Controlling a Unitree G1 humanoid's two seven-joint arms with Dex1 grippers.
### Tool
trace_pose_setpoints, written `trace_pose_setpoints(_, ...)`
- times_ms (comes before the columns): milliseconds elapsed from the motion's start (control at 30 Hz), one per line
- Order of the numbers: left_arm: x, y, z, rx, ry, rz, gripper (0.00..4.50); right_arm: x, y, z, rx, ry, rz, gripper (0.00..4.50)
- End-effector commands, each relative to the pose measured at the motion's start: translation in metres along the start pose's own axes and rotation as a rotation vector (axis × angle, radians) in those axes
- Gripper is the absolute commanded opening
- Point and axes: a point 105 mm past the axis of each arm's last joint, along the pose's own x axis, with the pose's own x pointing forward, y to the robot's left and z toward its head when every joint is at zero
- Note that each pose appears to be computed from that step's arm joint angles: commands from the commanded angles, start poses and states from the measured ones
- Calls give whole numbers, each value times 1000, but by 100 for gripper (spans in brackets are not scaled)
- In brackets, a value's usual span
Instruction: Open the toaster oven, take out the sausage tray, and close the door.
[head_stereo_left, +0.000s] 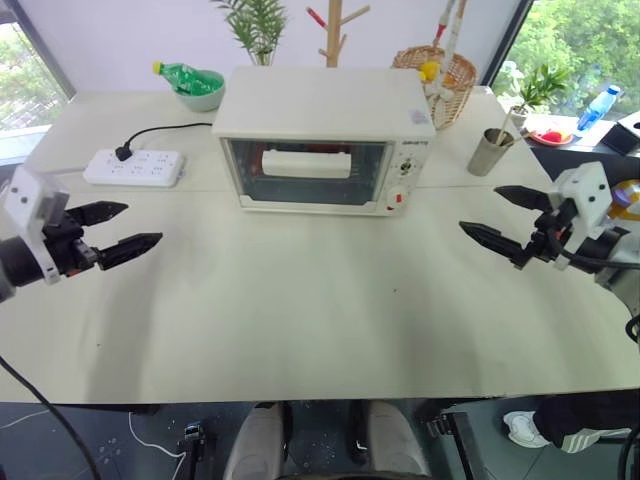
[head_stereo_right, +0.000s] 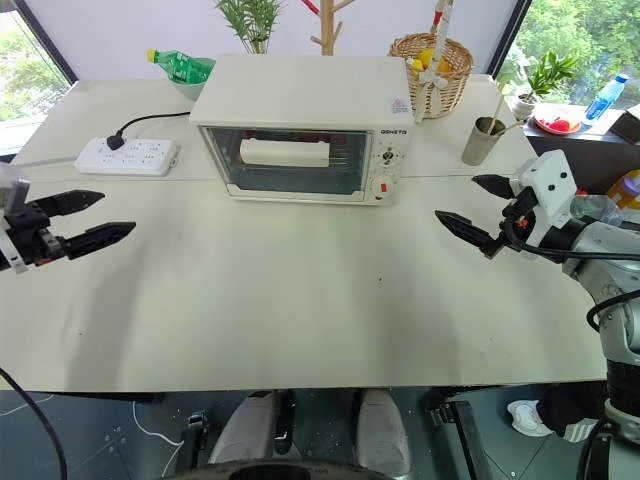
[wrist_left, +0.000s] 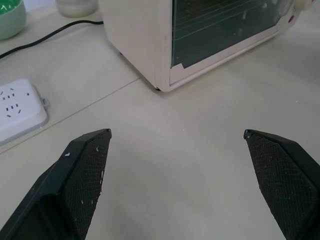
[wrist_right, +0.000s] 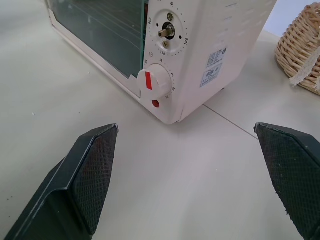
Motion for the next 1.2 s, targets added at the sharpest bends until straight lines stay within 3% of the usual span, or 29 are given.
trace_pose_setpoints(33, -2, -1, 11, 47, -28, -3, 446, -6, -4, 14, -43, -43, -20, 450)
trace_pose_setpoints(367, 3, -3, 13, 11, -53, -11, 446, -5, -2, 14, 7, -49, -2, 450)
trace_pose_setpoints(567, 12, -22, 38, 23, -135, -102, 446, 2, 12, 23, 5, -62, 71, 450)
trace_pose_setpoints(833, 40, -60, 61, 69, -167, -333, 446, 43, 57, 53, 20, -163, 235, 450)
trace_pose_setpoints(1200, 61, -57, 73, 99, -206, -378, 446, 106, 82, 69, 48, -209, 277, 450)
